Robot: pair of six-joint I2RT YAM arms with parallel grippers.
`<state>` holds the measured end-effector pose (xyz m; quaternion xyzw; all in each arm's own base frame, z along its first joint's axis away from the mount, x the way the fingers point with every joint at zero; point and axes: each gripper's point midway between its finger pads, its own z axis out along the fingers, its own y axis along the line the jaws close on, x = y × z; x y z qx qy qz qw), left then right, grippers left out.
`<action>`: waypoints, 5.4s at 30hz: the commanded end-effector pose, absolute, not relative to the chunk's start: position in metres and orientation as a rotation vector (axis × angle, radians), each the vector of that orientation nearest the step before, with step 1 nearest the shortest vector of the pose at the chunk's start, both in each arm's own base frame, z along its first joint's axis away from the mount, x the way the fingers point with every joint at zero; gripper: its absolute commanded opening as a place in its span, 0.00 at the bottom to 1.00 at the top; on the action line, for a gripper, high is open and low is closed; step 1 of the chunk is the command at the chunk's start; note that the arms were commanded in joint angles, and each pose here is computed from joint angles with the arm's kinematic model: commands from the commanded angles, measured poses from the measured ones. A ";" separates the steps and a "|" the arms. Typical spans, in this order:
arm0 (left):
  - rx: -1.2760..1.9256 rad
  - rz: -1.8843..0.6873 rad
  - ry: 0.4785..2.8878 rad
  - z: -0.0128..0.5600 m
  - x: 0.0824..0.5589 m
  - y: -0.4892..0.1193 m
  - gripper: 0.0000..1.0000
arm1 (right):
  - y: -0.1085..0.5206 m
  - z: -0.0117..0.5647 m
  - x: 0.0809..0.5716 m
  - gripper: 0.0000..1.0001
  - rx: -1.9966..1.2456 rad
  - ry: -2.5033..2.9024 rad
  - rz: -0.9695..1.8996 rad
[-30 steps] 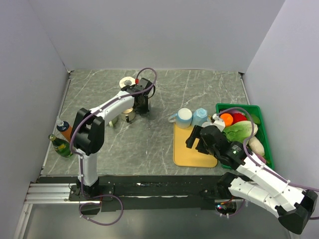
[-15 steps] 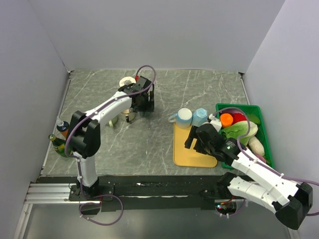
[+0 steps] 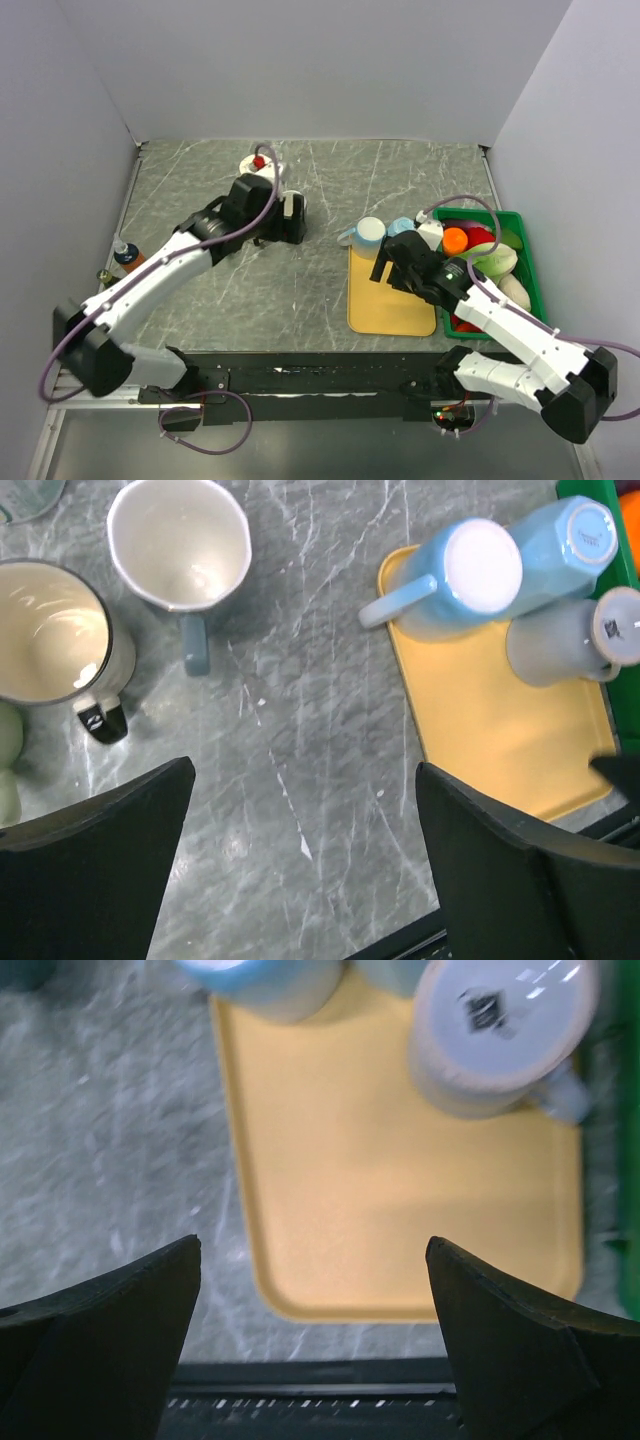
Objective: Turn the mug right side up
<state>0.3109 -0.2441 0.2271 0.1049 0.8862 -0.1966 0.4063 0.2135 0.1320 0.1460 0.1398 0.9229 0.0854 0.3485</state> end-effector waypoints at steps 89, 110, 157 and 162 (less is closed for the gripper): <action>0.353 -0.580 1.991 0.275 0.271 -0.221 0.96 | 0.104 0.069 0.255 0.25 0.467 2.500 -0.101; 0.436 -0.734 1.943 0.285 0.257 -0.242 0.96 | 0.154 0.131 0.257 0.00 0.288 2.401 0.301; 0.239 -1.460 1.959 0.304 0.189 -0.296 0.96 | 0.200 0.271 0.232 0.00 0.389 1.892 1.088; 0.257 -1.438 1.979 0.298 0.192 -0.298 0.96 | 0.160 0.216 0.239 0.00 0.427 2.016 0.725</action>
